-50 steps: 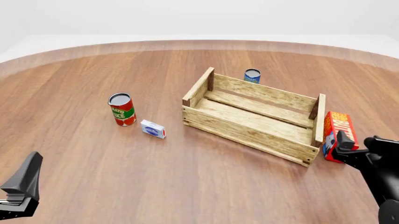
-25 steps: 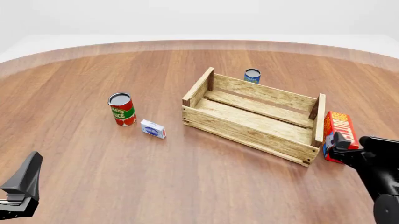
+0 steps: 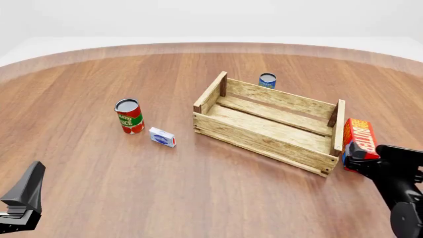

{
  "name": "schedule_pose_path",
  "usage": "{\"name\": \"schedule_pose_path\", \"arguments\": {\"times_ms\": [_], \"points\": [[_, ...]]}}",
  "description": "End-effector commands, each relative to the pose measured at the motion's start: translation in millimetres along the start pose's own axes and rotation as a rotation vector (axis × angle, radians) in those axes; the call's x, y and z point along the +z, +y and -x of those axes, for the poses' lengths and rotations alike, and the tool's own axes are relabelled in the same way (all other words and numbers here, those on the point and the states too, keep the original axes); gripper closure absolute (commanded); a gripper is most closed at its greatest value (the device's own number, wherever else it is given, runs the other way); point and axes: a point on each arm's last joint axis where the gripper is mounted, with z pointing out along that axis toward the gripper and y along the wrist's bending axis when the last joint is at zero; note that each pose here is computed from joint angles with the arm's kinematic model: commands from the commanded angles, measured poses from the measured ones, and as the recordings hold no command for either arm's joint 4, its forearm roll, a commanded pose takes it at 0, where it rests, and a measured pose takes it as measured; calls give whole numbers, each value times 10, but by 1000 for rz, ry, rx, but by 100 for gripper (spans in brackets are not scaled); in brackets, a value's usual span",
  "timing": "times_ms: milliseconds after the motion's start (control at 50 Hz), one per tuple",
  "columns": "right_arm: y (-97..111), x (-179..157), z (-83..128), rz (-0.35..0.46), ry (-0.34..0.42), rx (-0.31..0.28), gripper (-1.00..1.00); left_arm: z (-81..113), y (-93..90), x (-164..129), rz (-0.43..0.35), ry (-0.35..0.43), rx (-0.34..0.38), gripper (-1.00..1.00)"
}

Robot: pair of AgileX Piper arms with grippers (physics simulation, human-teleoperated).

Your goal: Pick up the butter and put it in the tray.

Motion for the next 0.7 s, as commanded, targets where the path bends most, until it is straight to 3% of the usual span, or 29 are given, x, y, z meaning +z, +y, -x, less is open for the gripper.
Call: {"name": "schedule_pose_path", "arguments": {"times_ms": [20,700], "points": [[0,56,-43,0,17,6,-100,0,0,0,0,0,0,-100],[-12,202,-180,-5,69,23,-100,0,0,0,0,0,0,-100]]}}
